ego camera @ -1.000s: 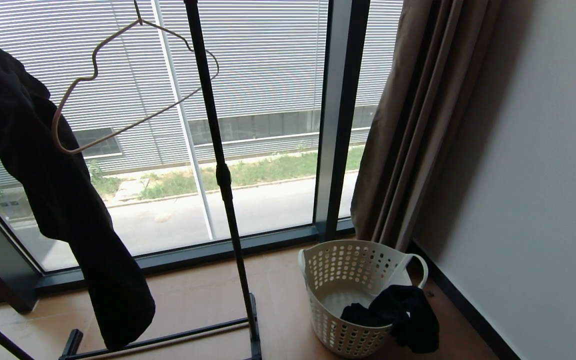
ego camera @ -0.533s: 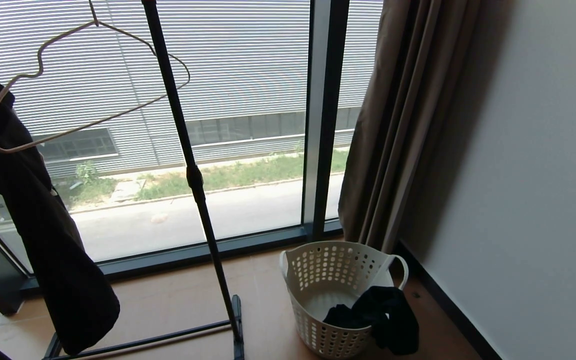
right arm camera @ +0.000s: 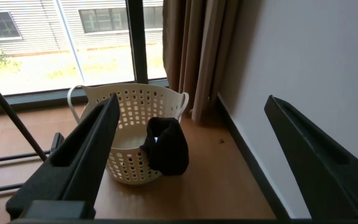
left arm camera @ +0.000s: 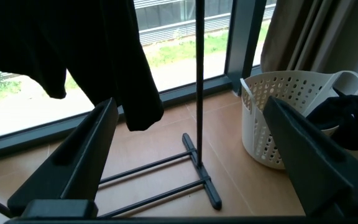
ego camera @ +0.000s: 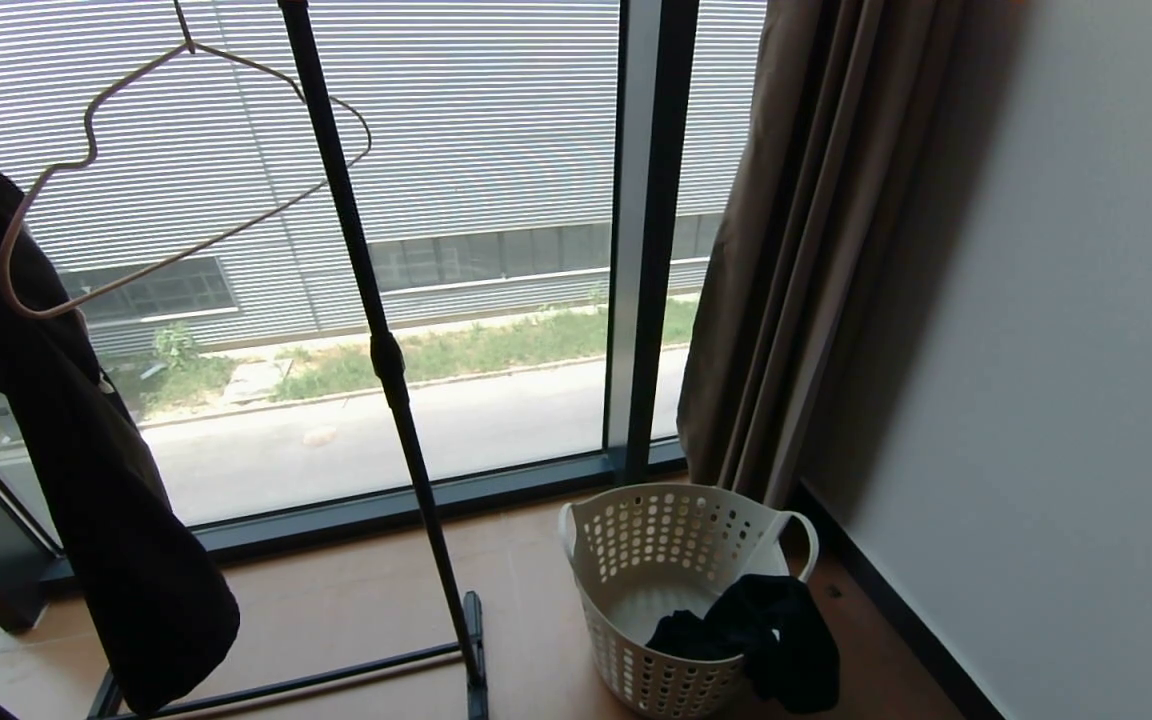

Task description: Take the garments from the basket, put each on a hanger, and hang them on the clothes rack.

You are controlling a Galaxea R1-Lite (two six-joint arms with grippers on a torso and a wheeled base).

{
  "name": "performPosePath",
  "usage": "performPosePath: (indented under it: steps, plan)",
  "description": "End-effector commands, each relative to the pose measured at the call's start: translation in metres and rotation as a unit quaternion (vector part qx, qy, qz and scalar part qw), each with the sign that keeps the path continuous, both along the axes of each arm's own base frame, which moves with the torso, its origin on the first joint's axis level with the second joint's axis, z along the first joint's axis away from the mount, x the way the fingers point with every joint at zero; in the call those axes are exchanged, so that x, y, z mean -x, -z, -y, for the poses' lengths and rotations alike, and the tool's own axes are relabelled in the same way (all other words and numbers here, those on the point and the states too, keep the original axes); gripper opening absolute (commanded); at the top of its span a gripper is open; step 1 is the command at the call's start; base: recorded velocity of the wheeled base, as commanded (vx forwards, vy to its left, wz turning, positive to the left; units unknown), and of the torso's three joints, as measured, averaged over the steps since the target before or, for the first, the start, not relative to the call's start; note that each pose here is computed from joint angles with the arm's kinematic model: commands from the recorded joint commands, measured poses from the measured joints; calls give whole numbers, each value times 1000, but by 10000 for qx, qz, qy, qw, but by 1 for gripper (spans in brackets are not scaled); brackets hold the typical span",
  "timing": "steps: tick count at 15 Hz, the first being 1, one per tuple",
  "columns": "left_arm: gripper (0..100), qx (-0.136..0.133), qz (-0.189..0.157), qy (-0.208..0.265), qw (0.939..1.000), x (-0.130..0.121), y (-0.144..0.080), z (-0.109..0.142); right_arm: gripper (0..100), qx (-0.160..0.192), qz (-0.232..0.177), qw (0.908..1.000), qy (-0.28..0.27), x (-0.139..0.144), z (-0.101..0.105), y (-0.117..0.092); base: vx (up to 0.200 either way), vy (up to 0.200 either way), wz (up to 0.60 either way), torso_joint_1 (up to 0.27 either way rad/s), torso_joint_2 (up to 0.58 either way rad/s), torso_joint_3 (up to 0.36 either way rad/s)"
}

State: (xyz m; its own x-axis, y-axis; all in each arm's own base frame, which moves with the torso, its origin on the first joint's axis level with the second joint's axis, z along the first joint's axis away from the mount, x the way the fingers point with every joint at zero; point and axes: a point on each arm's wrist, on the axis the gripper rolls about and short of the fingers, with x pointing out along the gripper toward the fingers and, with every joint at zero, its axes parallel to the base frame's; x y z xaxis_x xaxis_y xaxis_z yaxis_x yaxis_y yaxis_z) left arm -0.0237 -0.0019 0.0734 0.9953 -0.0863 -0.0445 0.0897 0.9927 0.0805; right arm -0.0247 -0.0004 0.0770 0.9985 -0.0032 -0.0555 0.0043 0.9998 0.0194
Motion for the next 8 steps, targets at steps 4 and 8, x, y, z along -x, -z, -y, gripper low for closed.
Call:
performPosePath:
  steps: [4, 8]
  plan:
    - [100, 0, 1, -2, 10000, 0, 0, 0, 100, 0, 2, 10000, -1, 0, 0, 0, 0, 0, -300, 4, 0, 0]
    - [100, 8, -7, 174, 9998, 0, 0, 1, 100, 0, 2, 10000, -1, 0, 0, 0, 0, 0, -150, 1, 2, -2]
